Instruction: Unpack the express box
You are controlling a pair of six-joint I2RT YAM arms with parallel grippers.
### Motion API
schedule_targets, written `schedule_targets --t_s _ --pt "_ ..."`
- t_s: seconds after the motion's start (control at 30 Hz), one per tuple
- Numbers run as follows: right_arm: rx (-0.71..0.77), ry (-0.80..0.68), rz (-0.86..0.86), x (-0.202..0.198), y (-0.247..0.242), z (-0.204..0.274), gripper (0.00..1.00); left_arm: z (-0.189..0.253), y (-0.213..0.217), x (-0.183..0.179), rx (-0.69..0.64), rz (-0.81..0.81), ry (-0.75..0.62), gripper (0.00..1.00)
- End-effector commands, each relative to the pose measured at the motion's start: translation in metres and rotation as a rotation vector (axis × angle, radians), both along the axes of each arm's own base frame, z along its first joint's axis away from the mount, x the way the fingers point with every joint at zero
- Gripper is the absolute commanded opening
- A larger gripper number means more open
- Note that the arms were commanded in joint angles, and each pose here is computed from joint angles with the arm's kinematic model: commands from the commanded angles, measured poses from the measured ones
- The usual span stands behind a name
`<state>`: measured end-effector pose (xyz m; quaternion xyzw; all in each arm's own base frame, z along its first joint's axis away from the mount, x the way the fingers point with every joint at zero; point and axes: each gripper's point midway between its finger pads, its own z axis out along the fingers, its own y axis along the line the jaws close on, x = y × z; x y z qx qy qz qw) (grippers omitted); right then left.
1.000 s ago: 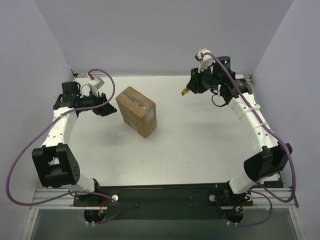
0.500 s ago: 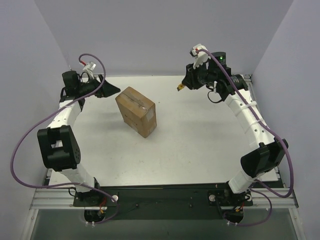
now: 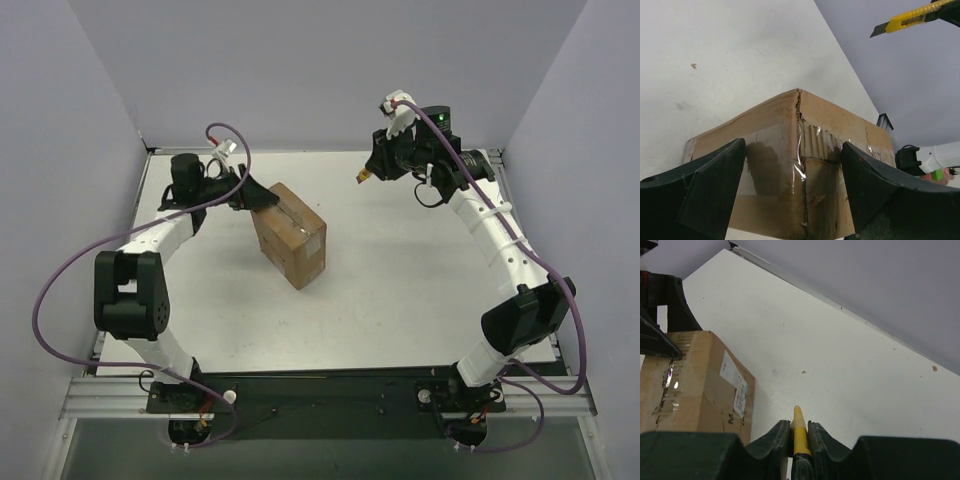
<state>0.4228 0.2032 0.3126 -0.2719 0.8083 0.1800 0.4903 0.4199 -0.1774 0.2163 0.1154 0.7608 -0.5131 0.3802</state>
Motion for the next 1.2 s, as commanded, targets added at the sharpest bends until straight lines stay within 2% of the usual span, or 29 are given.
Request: schedule_targets --t_s 0.0,0.13,0.3,0.37,0.47,0.6,0.67,0.7,0.73,0.77,0.8,0.83,0.87,0.9,0.93,1.0,1.03,1.1,1.17 --pt "0.016 -0.075 -0.02 0.001 -0.004 0.025 0.0 0.015 -0.031 -0.011 -0.058 -0.009 0.02 0.86" --pt "0.015 -0.083 -0.03 0.0 -0.006 0.029 0.0 0.02 -0.04 -0.013 -0.02 0.011 -0.01 0.86" --pt "-0.025 -0.144 -0.07 -0.002 0.0 0.045 0.0 0.048 -0.026 -0.007 -0.085 0.013 -0.043 0.87" --pt "-0.063 -0.179 -0.137 0.0 -0.006 0.052 0.0 0.053 -0.017 -0.008 -0.09 0.015 -0.054 0.87" --pt "-0.067 -0.17 -0.144 -0.003 0.001 0.049 0.0 0.051 0.002 -0.009 -0.084 0.029 -0.053 0.87" --pt "-0.07 -0.152 -0.145 -0.007 0.005 0.042 0.0 0.045 0.049 -0.005 -0.051 0.119 -0.092 0.87" --pt "-0.076 -0.148 -0.159 -0.008 0.003 0.041 0.0 0.031 0.064 -0.012 -0.001 0.12 -0.108 0.85" --pt "-0.079 -0.149 -0.166 -0.007 0.002 0.041 0.0 0.023 0.071 -0.014 0.033 0.125 -0.106 0.8" --pt "-0.089 -0.152 -0.173 -0.006 0.0 0.04 0.0 0.012 0.082 -0.015 0.102 0.117 -0.16 0.73" --pt "-0.093 -0.157 -0.181 -0.005 -0.002 0.042 0.0 -0.001 0.081 -0.031 0.12 0.084 -0.104 0.67" --pt "-0.102 -0.16 -0.196 -0.003 -0.005 0.041 0.0 -0.009 0.08 -0.041 0.144 0.048 -0.108 0.57" --pt "-0.107 -0.16 -0.204 -0.001 -0.007 0.04 0.0 -0.018 0.077 -0.051 0.199 -0.013 -0.181 0.54" --pt "-0.108 -0.162 -0.212 0.0 -0.009 0.041 0.0 -0.027 0.071 -0.071 0.195 -0.063 -0.157 0.51" --pt "-0.109 -0.165 -0.216 0.002 -0.009 0.042 0.0 -0.034 0.065 -0.081 0.217 -0.128 -0.221 0.44" --pt "-0.11 -0.164 -0.222 0.003 -0.011 0.042 0.0 -0.047 0.052 -0.104 0.22 -0.202 -0.169 0.39" --pt "-0.106 -0.169 -0.224 0.006 -0.01 0.044 0.0 -0.067 0.04 -0.125 0.267 -0.309 -0.164 0.23" --pt "-0.106 -0.169 -0.221 0.006 -0.009 0.045 0.0 -0.08 0.031 -0.141 0.281 -0.397 -0.161 0.08" --pt "-0.112 -0.175 -0.226 0.01 -0.009 0.048 0.0 -0.09 0.017 -0.154 0.27 -0.459 -0.15 0.0" --pt "-0.122 -0.18 -0.236 0.013 -0.011 0.05 0.0 -0.092 0.008 -0.152 0.277 -0.46 -0.192 0.0"
